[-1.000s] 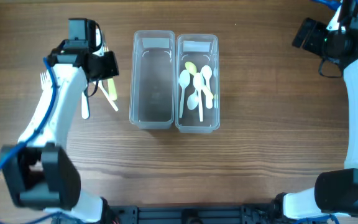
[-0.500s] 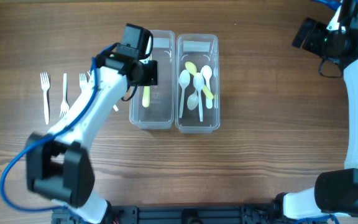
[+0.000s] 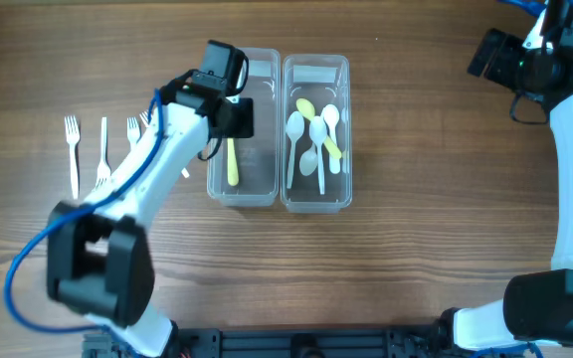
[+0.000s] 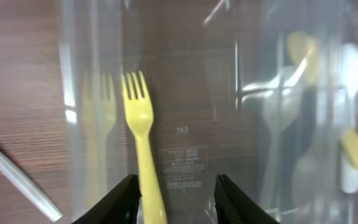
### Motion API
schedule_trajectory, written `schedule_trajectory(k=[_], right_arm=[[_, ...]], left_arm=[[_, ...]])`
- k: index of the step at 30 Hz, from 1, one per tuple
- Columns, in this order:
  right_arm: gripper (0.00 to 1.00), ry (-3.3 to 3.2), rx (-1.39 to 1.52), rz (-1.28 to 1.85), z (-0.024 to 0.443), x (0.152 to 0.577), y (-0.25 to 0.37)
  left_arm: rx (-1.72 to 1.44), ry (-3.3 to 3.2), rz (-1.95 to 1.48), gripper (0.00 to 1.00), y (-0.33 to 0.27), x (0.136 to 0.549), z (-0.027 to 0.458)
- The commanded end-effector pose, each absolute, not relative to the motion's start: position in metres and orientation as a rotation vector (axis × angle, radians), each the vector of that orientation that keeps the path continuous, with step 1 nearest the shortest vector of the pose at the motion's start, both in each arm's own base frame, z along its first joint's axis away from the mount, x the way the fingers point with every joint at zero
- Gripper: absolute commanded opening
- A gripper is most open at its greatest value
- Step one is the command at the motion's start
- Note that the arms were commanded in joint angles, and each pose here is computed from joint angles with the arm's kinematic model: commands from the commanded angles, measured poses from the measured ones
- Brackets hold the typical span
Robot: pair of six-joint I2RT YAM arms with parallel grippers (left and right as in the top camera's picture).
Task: Pack container
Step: 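Carry the yellow fork right and drop it into the left container, then return the left gripper to the forks and grasp a white fork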
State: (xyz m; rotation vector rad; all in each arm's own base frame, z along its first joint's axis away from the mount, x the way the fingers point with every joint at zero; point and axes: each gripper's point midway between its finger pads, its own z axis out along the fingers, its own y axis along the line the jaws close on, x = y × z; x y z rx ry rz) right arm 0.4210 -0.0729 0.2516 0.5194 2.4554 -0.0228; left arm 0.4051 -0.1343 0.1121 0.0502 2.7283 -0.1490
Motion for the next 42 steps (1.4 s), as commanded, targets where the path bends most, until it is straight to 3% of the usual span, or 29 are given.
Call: schedule_trajectory(k=[1,7,11,16,18,24,33,34,36,42], right_arm=[[1.0,2.448,0.539,-0.034,0.253,0.422,-0.075],[1.0,2.448,0.539,-0.033,0.253,0.422,-0.075],[1.0,2.448,0.539,-0.034,0.253,0.422,-0.075],[1.0,2.448,0.539,-0.034,0.253,0.422,-0.075],[1.0,2.448,0.538,-0.034,0.253,0.422,-0.075],[1.0,2.448,0.538,-0.034,0.253,0.422,-0.075],[1.0,2.448,0.539,-0.034,0.253,0.422,-0.075],[1.0,2.448,0.539,-0.034,0.253,0.422,-0.075],[1.0,2.448,0.539,-0.034,0.253,0.422,-0.075],[1.0,2.448,0.539,-0.034,0.253,0.422,-0.075]], left_arm=[[-0.038,2.576,-0.104,0.42,-0.112,0.406,0.173],[-0.46,2.526,-0.025,0.29,-0.045,0.393,0.194],[-0.653,2.596,0.049,0.4,0.0,0.388,0.164],[-0.802,2.653,0.039,0.42,0.026,0.398,0.122],[-0.831,2.677,0.048,0.49,0.032,0.403,0.103],[-0.853,2.783,-0.001,0.53,0.024,0.419,0.03],[-0.869,2.867,-0.04,0.54,0.016,0.417,-0.015],[-0.87,2.872,-0.038,0.5,0.016,0.416,-0.017],[-0.871,2.876,-0.036,0.17,0.016,0.416,-0.019],[-0.876,2.896,-0.031,0.04,0.015,0.411,-0.019]])
